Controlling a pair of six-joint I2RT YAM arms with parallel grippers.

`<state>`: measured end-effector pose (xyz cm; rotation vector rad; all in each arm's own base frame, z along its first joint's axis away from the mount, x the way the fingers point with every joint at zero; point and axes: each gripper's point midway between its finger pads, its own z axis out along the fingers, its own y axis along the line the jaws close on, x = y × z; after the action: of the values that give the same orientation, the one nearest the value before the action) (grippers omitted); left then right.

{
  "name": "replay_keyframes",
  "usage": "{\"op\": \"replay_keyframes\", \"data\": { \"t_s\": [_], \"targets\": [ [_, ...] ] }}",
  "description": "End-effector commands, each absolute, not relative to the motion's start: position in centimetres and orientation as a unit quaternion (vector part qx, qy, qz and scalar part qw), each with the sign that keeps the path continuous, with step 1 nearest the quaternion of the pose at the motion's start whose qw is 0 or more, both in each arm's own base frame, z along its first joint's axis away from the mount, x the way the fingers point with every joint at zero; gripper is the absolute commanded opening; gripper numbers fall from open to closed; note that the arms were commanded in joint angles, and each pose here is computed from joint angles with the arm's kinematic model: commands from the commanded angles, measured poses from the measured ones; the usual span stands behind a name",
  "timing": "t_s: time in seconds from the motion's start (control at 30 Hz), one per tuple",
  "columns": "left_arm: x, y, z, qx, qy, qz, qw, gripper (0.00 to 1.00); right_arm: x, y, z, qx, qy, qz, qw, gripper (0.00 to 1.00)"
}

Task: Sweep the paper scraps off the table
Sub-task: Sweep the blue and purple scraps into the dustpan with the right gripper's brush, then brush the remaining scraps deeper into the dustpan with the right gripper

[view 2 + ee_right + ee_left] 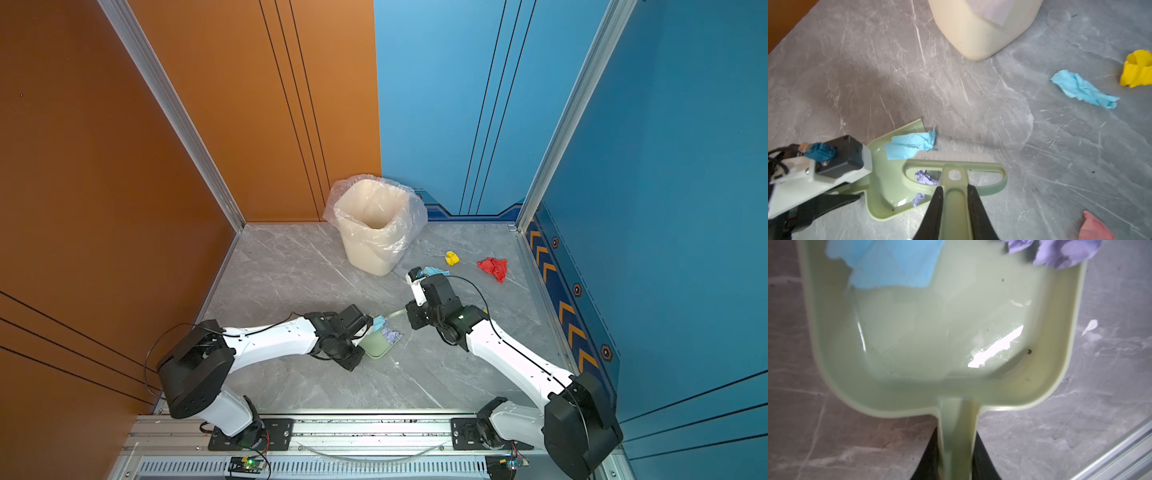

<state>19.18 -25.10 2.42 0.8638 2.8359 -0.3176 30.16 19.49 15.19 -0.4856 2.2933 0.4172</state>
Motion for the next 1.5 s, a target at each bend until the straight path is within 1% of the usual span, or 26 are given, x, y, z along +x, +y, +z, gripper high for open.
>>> {"op": "replay_keyframes", "data": {
  "t_s": [0.0, 0.07, 0.17, 0.3, 0.43, 0.6, 0.83, 0.97, 1.07, 1.23, 1.3, 1.47],
  "targets": [
    [19.4, -24.7, 2.0, 0.278, 0.953, -0.099, 0.068, 0.00, 32.7, 19.1, 16.7, -0.168, 0.885, 0.141, 0.412, 0.00],
    [19.4, -24.7, 2.0, 0.278, 0.953, -0.098, 0.068, 0.00, 33.7, 19.2, 16.6, -0.160, 0.886, 0.132, 0.415, 0.00],
    [19.3, -24.6, 2.0, 0.277, 0.954, -0.097, 0.068, 0.00, 34.7, 19.9, 16.3, -0.155, 0.882, 0.141, 0.422, 0.00],
    [19.3, -24.7, 2.1, 0.276, 0.954, -0.098, 0.068, 0.00, 35.0, 21.4, 15.5, -0.170, 0.881, 0.157, 0.412, 0.00],
    [19.3, -24.6, 2.1, 0.276, 0.954, -0.096, 0.067, 0.00, 33.5, 22.9, 14.1, -0.214, 0.883, 0.170, 0.381, 0.00],
    [19.4, -24.7, 2.0, 0.276, 0.954, -0.096, 0.067, 0.00, 30.5, 24.6, 13.2, -0.267, 0.877, 0.212, 0.339, 0.00],
    [19.4, -24.8, 1.9, 0.280, 0.953, -0.096, 0.064, 0.00, 30.6, 22.6, 16.1, -0.229, 0.863, 0.236, 0.384, 0.00],
    [19.4, -25.1, 1.9, 0.286, 0.951, -0.099, 0.062, 0.00, 31.4, 19.7, 17.1, -0.195, 0.873, 0.198, 0.401, 0.00],
    [19.4, -25.2, 1.9, 0.288, 0.951, -0.100, 0.061, 0.00, 31.0, 18.1, 16.7, -0.186, 0.889, 0.174, 0.380, 0.00],
    [19.4, -25.1, 2.0, 0.289, 0.951, -0.096, 0.061, 0.00, 29.1, 16.8, 14.5, -0.199, 0.921, 0.133, 0.306, 0.00],
    [19.4, -25.1, 2.0, 0.290, 0.950, -0.095, 0.060, 0.00, 28.3, 17.0, 13.7, -0.211, 0.926, 0.129, 0.286, 0.00],
    [19.4, -25.2, 2.1, 0.292, 0.950, -0.097, 0.060, 0.00, 26.7, 19.1, 12.7, -0.258, 0.917, 0.139, 0.271, 0.00]
  ]
}}
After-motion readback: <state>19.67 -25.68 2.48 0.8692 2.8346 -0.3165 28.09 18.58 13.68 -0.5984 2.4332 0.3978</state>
